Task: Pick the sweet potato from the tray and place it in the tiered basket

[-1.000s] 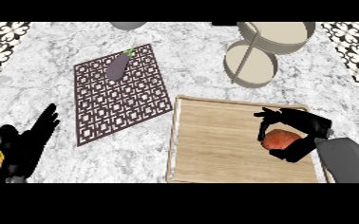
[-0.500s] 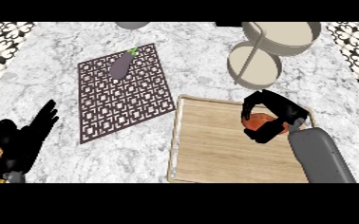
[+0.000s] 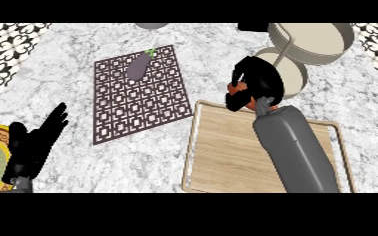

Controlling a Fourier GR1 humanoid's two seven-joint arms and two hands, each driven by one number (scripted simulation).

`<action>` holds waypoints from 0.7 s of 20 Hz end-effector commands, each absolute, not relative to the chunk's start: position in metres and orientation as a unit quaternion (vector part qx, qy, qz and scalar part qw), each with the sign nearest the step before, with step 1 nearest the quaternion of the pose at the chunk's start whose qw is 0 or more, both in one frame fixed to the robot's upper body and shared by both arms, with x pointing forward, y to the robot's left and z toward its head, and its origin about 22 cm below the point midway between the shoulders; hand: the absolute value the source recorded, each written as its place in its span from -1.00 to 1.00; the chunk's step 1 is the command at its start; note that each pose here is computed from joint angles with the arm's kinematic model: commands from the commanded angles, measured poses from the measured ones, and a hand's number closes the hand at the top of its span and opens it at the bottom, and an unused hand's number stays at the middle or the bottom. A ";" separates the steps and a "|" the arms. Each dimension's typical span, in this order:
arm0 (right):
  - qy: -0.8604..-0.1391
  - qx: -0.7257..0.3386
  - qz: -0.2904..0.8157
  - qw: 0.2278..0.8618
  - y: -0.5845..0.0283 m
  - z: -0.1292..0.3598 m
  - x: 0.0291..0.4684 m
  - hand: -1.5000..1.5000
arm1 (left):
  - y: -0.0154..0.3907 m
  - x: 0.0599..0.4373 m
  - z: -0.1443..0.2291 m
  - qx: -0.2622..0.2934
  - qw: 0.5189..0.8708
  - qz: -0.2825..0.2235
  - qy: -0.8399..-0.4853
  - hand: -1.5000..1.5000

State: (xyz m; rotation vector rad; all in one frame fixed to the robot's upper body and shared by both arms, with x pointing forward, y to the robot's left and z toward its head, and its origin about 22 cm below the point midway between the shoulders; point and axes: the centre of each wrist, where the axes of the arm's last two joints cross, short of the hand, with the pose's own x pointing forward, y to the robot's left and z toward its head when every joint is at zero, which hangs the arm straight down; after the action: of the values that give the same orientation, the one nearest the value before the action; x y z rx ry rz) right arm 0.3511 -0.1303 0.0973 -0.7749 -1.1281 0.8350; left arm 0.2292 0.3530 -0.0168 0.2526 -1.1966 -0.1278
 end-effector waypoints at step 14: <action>-0.502 -0.629 0.098 0.585 0.006 0.244 0.360 1.00 | 0.329 0.259 -0.001 0.099 0.810 -0.081 -0.572 0.00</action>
State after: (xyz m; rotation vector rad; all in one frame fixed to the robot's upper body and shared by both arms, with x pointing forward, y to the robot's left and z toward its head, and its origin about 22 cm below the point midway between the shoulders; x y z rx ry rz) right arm 0.3611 -0.0170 0.2184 -1.4254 -1.2859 0.4820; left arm 0.2509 0.3365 -0.0069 0.2160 -1.2186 -0.1691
